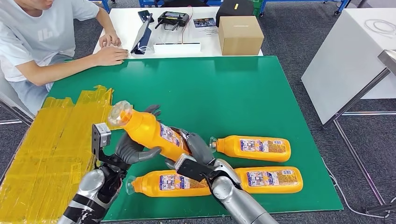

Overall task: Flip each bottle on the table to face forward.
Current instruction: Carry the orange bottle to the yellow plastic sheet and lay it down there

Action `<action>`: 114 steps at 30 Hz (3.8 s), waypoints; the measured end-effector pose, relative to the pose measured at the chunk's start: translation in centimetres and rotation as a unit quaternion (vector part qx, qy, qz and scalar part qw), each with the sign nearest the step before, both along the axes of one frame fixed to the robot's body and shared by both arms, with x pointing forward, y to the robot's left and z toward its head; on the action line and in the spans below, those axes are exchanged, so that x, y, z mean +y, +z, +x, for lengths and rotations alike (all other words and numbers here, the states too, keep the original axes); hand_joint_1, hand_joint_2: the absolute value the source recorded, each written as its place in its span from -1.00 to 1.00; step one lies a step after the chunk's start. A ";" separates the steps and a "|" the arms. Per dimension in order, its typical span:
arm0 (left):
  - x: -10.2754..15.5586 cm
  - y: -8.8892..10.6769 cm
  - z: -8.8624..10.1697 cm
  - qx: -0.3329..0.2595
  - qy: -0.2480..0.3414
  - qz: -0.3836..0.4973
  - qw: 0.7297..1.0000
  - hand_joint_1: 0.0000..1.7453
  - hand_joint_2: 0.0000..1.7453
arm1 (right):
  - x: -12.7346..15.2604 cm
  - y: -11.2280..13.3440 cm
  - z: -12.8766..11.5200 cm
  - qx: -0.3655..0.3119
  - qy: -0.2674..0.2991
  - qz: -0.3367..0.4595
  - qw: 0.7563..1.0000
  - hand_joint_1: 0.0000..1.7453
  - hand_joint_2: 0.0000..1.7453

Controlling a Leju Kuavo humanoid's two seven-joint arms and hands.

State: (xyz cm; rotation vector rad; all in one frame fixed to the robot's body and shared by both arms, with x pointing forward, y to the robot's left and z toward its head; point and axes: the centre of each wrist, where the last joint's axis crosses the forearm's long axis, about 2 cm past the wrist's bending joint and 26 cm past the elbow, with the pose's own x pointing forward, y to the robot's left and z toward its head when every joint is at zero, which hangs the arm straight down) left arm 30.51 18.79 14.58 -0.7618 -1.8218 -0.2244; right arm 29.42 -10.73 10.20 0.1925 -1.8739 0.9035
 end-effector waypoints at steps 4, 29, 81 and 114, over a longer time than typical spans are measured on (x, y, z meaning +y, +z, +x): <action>-0.4 -0.1 -0.2 0.004 -0.017 -0.016 1.000 -1.00 1.00 | 0.3 -0.1 -0.1 0.000 0.009 -0.006 1.000 1.00 1.00; -1.5 0.0 -0.4 -0.001 0.026 -0.010 1.000 1.00 1.00 | 0.6 -0.3 0.0 0.003 0.013 -0.013 1.000 1.00 1.00; 7.0 0.9 10.3 -0.232 0.367 0.778 0.454 1.00 1.00 | -3.8 11.6 -4.3 -0.267 -0.220 0.276 0.897 -1.00 1.00; 13.6 -4.0 10.5 0.068 0.285 0.730 0.618 -1.00 1.00 | -2.0 11.4 -3.3 -0.241 -0.143 0.186 0.942 -1.00 1.00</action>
